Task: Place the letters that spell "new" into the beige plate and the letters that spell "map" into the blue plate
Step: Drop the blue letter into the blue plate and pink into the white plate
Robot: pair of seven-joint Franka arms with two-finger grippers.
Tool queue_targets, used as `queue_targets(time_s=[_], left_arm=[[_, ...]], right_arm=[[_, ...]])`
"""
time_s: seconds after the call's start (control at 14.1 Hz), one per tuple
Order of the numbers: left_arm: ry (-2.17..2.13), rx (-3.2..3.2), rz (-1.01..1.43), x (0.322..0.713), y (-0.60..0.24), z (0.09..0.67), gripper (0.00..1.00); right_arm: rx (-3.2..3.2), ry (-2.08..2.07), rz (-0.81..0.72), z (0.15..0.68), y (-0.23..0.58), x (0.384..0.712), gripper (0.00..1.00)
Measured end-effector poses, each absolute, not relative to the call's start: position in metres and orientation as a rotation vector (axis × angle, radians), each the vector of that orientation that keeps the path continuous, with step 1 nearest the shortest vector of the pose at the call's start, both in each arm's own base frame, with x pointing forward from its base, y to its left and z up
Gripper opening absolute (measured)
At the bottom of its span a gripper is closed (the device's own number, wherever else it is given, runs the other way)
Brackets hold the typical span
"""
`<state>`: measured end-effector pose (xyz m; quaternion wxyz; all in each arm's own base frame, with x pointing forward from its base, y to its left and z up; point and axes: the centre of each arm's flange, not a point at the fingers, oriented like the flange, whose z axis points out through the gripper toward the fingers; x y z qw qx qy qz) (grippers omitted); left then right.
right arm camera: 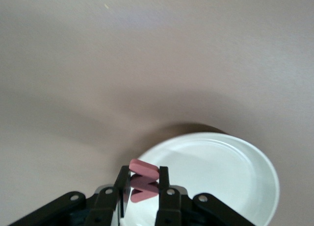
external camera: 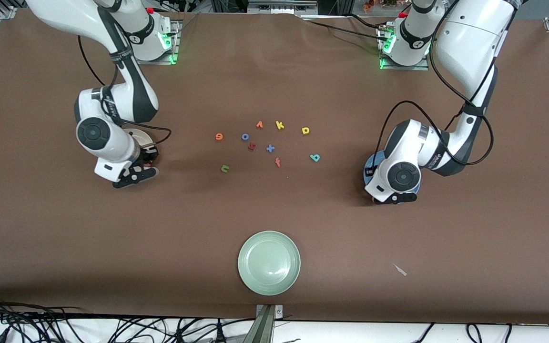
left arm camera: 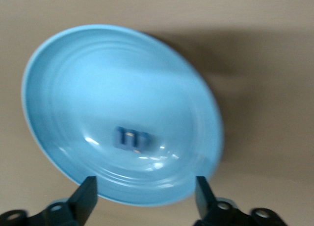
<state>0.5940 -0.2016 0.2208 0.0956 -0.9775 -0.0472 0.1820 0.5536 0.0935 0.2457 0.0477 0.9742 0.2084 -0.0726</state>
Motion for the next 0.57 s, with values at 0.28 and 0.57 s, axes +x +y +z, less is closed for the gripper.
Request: queue_targets(time_s=[0.28,0.57], left_arm=[[-0.309,-3.012,0.572,0.595,-0.246,0.247,1.00],[-0.472,-3.039,0.506,0.587,-0.287,0.244,1.00]], right_arm=[[2.961,0.693,-0.182,0.220,0.061,0.530,0.31],[3.021,0.535,-0.222,0.249,0.084,0.539,0.69]])
